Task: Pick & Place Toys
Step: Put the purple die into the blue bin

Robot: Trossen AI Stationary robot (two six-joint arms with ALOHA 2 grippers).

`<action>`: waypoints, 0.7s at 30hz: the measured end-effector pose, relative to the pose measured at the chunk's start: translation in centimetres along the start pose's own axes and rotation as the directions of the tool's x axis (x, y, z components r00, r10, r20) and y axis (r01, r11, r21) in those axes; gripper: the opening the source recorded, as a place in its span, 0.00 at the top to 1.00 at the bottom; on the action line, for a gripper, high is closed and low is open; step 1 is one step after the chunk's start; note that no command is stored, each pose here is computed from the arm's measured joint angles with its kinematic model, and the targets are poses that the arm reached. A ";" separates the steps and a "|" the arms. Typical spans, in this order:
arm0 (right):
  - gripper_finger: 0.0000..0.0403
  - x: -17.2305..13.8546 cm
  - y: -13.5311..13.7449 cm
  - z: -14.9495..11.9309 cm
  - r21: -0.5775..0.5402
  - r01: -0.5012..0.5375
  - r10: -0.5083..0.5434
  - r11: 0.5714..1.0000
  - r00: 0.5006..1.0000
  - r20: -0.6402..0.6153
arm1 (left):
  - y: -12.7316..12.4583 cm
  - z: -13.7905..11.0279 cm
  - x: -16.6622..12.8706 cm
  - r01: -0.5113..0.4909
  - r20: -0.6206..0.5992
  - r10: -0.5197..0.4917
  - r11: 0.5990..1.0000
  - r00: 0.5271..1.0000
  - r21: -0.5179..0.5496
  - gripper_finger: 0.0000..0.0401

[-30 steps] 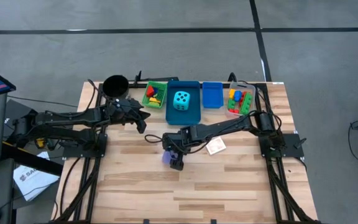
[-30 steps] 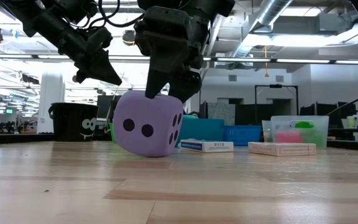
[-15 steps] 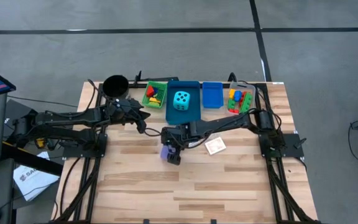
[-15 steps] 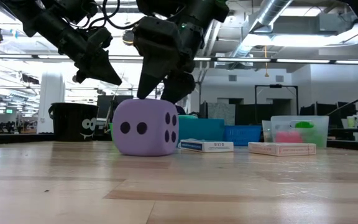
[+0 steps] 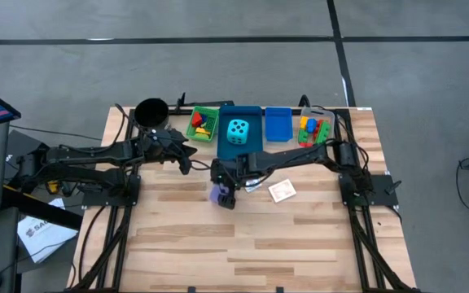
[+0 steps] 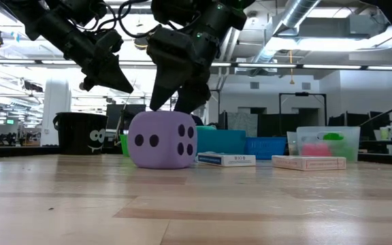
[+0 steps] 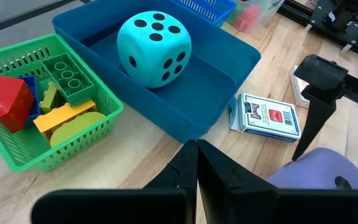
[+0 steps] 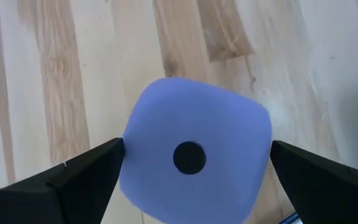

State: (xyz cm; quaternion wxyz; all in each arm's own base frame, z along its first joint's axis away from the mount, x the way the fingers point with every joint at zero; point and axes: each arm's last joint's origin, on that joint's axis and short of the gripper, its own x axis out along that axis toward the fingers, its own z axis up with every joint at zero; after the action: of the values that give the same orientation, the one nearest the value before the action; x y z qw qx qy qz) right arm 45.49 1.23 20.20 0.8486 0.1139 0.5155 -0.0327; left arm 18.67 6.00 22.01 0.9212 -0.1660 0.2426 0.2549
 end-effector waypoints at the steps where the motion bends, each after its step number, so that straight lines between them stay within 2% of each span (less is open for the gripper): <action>1: 0.01 0.0 -0.1 0.1 0.003 0.000 0.000 1.000 1.000 0.006 | 0.0 0.0 0.0 0.000 0.000 0.000 1.000 1.000 0.000 1.00; 14: 0.01 -0.2 -1.9 0.7 -0.003 0.014 -0.014 1.000 0.999 0.034 | 0.0 0.0 0.0 -0.001 0.000 0.001 1.000 1.000 -0.003 1.00; 18: 0.01 -1.3 -1.6 0.7 -0.007 0.021 -0.021 1.000 0.999 0.035 | 0.0 0.0 0.0 -0.005 0.002 0.005 1.000 1.000 -0.003 1.00; 21: 0.01 -2.5 -1.2 0.6 -0.028 0.074 -0.073 0.997 0.996 0.043 | 0.0 0.0 0.0 -0.005 0.002 0.005 1.000 1.000 -0.003 1.00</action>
State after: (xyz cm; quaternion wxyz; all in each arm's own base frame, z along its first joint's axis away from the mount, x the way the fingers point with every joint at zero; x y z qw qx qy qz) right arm 44.64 -0.18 22.43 0.8591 0.0815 0.5019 -0.0584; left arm 18.67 6.01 22.01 0.9205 -0.1664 0.2418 0.2578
